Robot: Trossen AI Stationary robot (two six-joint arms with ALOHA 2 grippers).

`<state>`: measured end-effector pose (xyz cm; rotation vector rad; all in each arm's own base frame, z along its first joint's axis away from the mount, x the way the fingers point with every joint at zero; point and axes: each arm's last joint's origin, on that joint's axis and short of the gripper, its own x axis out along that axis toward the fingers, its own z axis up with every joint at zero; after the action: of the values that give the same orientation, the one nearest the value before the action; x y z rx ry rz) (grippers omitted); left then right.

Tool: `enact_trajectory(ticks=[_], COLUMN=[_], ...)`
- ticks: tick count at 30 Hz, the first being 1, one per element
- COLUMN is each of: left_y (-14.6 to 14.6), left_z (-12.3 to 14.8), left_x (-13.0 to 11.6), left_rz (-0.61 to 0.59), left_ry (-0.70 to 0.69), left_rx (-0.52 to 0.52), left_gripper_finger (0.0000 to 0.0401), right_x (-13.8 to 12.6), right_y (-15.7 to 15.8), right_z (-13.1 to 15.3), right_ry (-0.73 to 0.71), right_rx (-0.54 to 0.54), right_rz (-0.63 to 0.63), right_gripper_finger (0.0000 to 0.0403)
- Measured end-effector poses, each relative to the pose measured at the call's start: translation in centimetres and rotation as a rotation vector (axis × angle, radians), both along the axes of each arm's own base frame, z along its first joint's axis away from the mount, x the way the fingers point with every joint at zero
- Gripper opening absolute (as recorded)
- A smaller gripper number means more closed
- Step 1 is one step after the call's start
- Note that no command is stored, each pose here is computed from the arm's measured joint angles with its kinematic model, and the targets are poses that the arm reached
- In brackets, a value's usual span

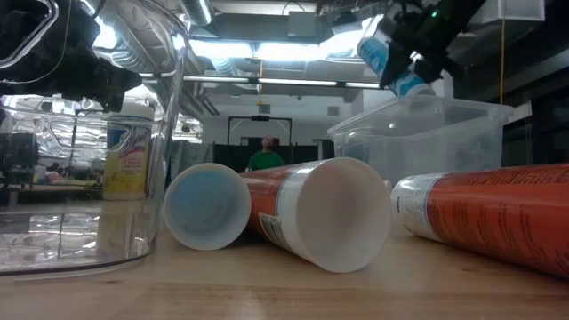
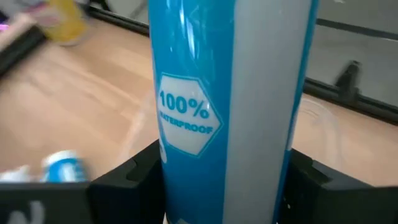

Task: Pick & place silicon tubes, Sealant and Lysol wipes
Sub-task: Put the top right blue sealant into the white bin

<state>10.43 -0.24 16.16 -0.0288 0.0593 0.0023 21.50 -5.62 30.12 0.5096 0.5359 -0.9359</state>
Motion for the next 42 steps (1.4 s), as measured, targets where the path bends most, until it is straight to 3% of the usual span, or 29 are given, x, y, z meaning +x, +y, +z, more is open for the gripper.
enact_trajectory(ticks=[10,24,42], left_y=[0.0,0.0,0.0], left_z=[0.0,0.0,0.0], left_x=[0.0,0.0,0.0], left_rz=[0.0,0.0,0.0], left_ry=[0.0,0.0,0.0], left_rx=[0.0,0.0,0.0], left_gripper_finger=[0.0011,0.0012,0.0011], right_x=[1.3,2.3,1.2], right_y=[-0.5,-0.9,-0.2], right_z=[-1.4,-2.8,-3.9], right_ry=[0.01,0.094,0.184], right_rx=[-0.004,-0.003,0.156], right_rz=[-0.128,-0.123,-0.153], right_gripper_finger=[0.0212,0.0212,0.0212])
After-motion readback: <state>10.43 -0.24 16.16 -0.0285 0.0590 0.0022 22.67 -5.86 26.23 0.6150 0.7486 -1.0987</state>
